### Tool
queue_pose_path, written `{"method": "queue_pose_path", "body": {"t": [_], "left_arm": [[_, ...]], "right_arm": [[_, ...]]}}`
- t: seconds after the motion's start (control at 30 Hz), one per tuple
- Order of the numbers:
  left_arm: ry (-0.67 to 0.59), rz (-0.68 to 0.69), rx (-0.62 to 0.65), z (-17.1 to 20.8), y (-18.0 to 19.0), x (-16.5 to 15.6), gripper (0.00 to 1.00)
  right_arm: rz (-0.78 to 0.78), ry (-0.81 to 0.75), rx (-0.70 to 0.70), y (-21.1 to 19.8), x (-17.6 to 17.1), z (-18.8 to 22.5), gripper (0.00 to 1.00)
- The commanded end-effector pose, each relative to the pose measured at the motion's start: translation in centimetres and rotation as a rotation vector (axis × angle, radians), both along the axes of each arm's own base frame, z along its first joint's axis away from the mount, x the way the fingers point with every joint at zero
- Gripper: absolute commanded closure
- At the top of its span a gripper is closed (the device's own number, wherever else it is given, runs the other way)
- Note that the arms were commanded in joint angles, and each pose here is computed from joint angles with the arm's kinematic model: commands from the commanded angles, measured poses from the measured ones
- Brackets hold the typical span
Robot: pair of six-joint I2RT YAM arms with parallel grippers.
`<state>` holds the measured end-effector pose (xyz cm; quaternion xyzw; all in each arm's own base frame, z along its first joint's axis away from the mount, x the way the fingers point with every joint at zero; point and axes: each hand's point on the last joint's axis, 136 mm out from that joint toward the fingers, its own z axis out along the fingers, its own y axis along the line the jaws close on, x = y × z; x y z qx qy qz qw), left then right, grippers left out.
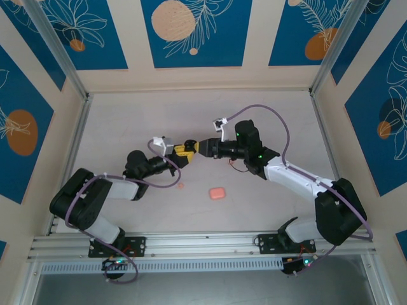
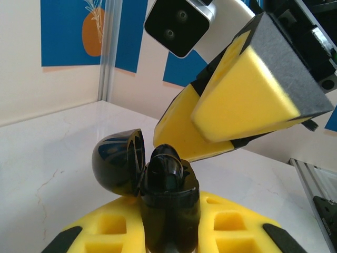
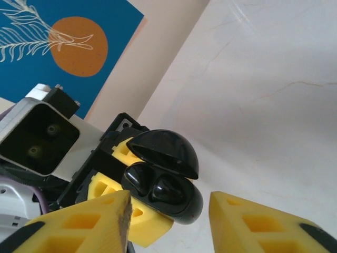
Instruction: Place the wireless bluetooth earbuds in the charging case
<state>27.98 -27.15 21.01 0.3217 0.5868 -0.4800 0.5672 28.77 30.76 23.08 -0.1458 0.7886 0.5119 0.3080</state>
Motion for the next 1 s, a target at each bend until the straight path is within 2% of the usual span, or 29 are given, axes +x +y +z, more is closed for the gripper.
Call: {"method": "queue_pose_path", "body": {"t": [0.0, 0.2, 0.37, 0.53, 0.7, 0.97], "left_arm": [[-0.080, -0.059, -0.049, 2.9, -0.5, -1.1, 0.99], [-0.104, -0.113, -0.055, 3.8, -0.6, -2.2, 0.98], [-0.129, -0.149, -0.058, 4.5, -0.6, -3.1, 0.98], [-0.145, -0.175, -0.060, 5.0, -0.6, -3.7, 0.98], [-0.167, -0.180, -0.064, 5.5, -0.5, -4.0, 0.98], [-0.182, -0.184, -0.067, 5.9, -0.5, -4.3, 0.98]], "right_arm": [[0.053, -0.073, 0.058, -0.5, -0.9, 2.9, 0.51], [0.158, -0.232, 0.052, -2.5, -2.2, 4.9, 0.38], [0.358, -0.430, -0.014, -3.4, -4.6, 6.0, 0.29], [0.486, -0.561, -0.073, -3.8, -5.4, 5.8, 0.26], [0.588, -0.609, -0.168, -3.0, -5.3, 4.7, 0.26], [0.666, -0.640, -0.210, -1.3, -4.2, 3.6, 0.26]]}}
